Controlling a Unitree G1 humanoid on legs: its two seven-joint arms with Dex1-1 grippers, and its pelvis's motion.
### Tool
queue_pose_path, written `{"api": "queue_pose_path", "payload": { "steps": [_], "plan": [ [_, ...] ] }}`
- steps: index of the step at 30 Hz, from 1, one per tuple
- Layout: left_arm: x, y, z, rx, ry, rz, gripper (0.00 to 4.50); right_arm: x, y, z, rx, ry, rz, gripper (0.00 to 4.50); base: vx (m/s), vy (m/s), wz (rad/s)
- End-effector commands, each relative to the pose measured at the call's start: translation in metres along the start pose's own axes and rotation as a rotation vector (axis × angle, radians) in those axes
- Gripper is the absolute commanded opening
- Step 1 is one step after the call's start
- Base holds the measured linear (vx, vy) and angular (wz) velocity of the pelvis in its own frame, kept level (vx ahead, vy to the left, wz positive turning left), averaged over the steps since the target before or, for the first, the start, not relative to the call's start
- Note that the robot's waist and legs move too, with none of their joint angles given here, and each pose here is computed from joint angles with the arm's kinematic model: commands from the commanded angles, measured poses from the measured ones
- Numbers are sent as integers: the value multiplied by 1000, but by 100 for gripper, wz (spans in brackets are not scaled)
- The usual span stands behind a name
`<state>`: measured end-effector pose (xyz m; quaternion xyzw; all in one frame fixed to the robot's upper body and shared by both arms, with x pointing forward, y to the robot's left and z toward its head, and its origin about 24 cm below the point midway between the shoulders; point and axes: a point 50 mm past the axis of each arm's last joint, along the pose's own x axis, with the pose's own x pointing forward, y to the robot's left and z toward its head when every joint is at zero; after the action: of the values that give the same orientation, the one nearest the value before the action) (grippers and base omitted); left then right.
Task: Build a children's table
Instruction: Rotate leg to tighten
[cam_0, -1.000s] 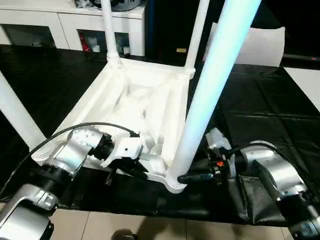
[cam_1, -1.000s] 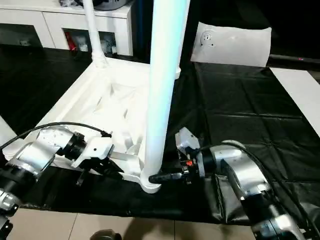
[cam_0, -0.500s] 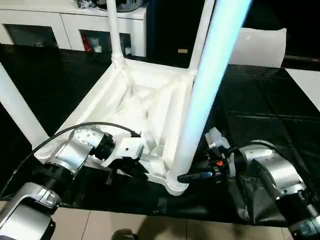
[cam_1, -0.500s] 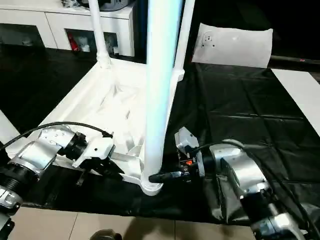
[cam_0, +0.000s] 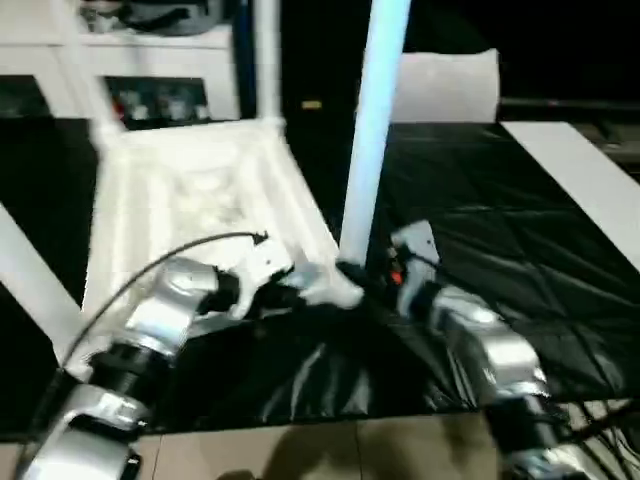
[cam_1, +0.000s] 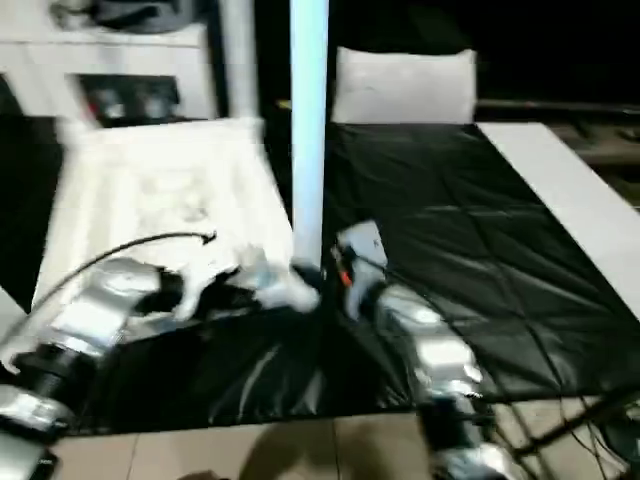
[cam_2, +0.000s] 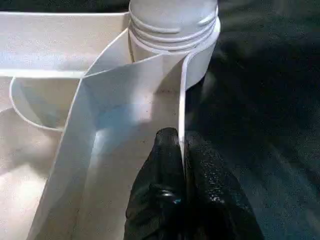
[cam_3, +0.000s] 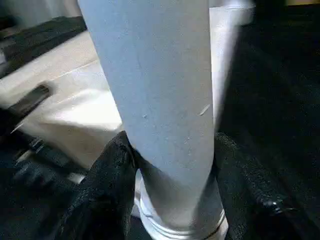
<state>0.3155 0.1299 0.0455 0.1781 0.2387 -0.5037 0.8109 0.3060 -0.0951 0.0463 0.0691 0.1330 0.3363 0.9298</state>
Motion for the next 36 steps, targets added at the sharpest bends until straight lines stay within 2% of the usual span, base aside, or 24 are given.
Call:
{"api": "queue_pose_path", "payload": {
  "steps": [1, 4, 5, 7, 13, 14, 16, 17, 21, 23, 26, 30, 35, 36],
  "plan": [
    [18, -9, 25, 22, -69, 32, 0, 17, 24, -20, 59, 104, 34, 195, 0, 0, 0],
    [29, -16, 35, 10, -75, 82, 0, 24, 27, -20, 45, 109, -30, 195, 0, 0, 0],
    [30, -17, 35, 16, -72, 80, 0, 24, 28, -19, 51, 96, -20, 251, 0, 0, 0],
    [31, -18, 34, 37, -61, 81, 0, 22, 28, -18, 56, 74, -17, 265, 0, 0, 0],
    [17, -15, 19, 88, -17, 45, 0, 6, 18, -8, 80, -44, 7, 319, 0, 0, 0],
    [14, -14, 17, 99, -15, 31, 0, 2, 16, -5, 72, -60, 23, 319, 0, 0, 0],
    [12, -14, 15, 108, -14, 19, 0, -1, 16, -3, 60, -71, 46, 354, 0, 0, 0],
    [7, -14, 11, 136, -15, -28, 0, -10, 13, 1, 12, -79, 112, 357, 0, 0, 0],
    [-4, -15, 2, 215, 13, -147, 0, -32, 2, 3, -113, -31, 222, 382, 0, 0, 0],
    [-12, -15, -1, 244, 13, -239, 0, -44, -10, 7, -162, -3, 271, 402, 0, 0, 0],
    [-20, -13, -1, 280, 16, -335, 0, -58, -20, 11, -219, 55, 392, 402, 0, 0, 0],
    [-23, -13, -1, 307, 30, -419, 0, -68, -20, 13, -258, 122, 551, 402, 0, 0, 0],
    [-25, -15, -1, 362, 69, -536, 0, -68, -20, 16, -291, 178, 704, 402, 0, 0, 0],
    [-25, -15, 0, 374, 76, -551, 0, -66, -19, 16, -303, 189, 728, 385, 0, 0, 0]
  ]
}}
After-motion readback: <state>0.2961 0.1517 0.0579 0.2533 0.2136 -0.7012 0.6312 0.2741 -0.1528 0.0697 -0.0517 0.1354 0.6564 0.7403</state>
